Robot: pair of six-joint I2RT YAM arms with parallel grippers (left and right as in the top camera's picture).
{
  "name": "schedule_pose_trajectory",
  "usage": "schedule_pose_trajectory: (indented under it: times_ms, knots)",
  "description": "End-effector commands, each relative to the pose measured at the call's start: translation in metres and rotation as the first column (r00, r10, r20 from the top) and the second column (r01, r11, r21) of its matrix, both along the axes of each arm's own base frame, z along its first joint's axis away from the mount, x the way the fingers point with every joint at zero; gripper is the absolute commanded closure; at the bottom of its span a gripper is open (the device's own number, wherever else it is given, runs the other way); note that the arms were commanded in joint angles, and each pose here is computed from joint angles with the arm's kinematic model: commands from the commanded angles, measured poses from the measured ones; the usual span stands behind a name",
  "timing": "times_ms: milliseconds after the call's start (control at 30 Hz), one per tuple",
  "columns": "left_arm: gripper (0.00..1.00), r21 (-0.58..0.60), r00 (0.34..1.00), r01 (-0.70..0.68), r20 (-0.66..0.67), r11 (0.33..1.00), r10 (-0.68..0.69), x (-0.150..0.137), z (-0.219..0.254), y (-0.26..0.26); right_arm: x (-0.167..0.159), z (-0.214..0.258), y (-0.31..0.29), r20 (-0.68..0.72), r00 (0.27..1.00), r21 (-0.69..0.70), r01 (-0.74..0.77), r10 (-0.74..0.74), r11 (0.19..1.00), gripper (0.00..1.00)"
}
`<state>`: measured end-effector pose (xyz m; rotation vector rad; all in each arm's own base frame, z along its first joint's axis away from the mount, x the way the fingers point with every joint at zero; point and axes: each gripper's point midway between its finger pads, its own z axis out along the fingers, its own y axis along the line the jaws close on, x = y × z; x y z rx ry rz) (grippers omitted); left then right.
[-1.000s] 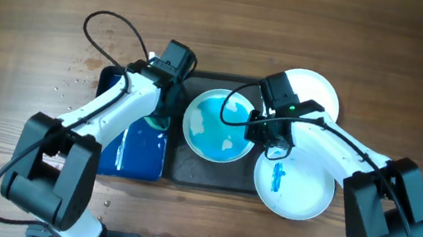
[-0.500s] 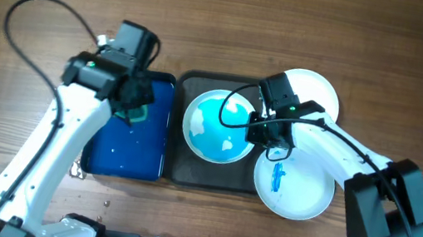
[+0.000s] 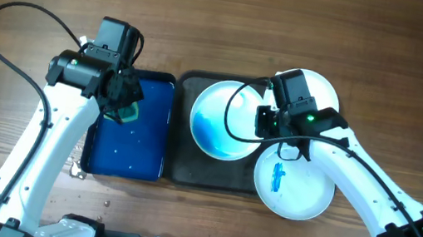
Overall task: Clean dirty plates on tray and stack at the side
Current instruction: 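Lift the plate with the right gripper and move it left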
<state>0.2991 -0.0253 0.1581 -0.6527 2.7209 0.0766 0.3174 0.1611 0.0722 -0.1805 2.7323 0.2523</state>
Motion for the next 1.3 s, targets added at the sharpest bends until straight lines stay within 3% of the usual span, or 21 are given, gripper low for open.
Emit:
schedule_pose_trajectory:
  times_ms: [0,233,367,467,667,833,1000,1267]
  knots:
    - [0.96,-0.021,0.999,-0.019,0.038,1.0,0.02,0.002,0.01,0.0,0.018,0.029,0.009,0.107,0.993,-0.01,-0.043,0.044,0.999,0.96]
    - [0.96,-0.022,0.999,-0.019,0.037,1.0,0.02,0.002,0.01,0.0,0.03,0.061,0.027,0.215,0.97,-0.09,-0.091,0.109,0.992,0.96]
    - [0.96,-0.022,0.999,-0.019,0.041,1.0,0.02,0.003,0.01,0.0,0.032,0.081,0.037,0.23,0.965,-0.068,-0.111,0.124,0.991,0.96]
    - [0.96,-0.028,0.997,-0.036,0.066,0.999,0.038,0.009,0.013,0.004,0.024,0.089,0.047,0.184,0.975,0.001,-0.13,0.127,0.992,0.96]
    - [0.96,-0.11,0.975,-0.2,0.079,0.974,0.209,0.014,0.017,0.044,-0.001,0.081,0.07,0.027,0.993,0.174,-0.119,0.116,0.978,0.96]
    - [0.96,-0.188,0.93,-0.335,0.088,0.923,0.356,0.013,0.02,0.088,-0.004,0.069,0.083,-0.029,0.988,0.2,-0.142,0.15,0.969,0.96]
    - [0.96,-0.221,0.903,-0.393,0.087,0.892,0.42,0.005,0.021,0.121,0.002,0.073,0.128,-0.029,0.97,0.184,-0.233,0.242,0.955,0.95]
    - [0.96,-0.246,0.867,-0.463,0.075,0.851,0.493,-0.005,0.02,0.143,0.029,0.077,0.187,0.053,0.942,-0.031,-0.33,0.331,0.944,0.96]
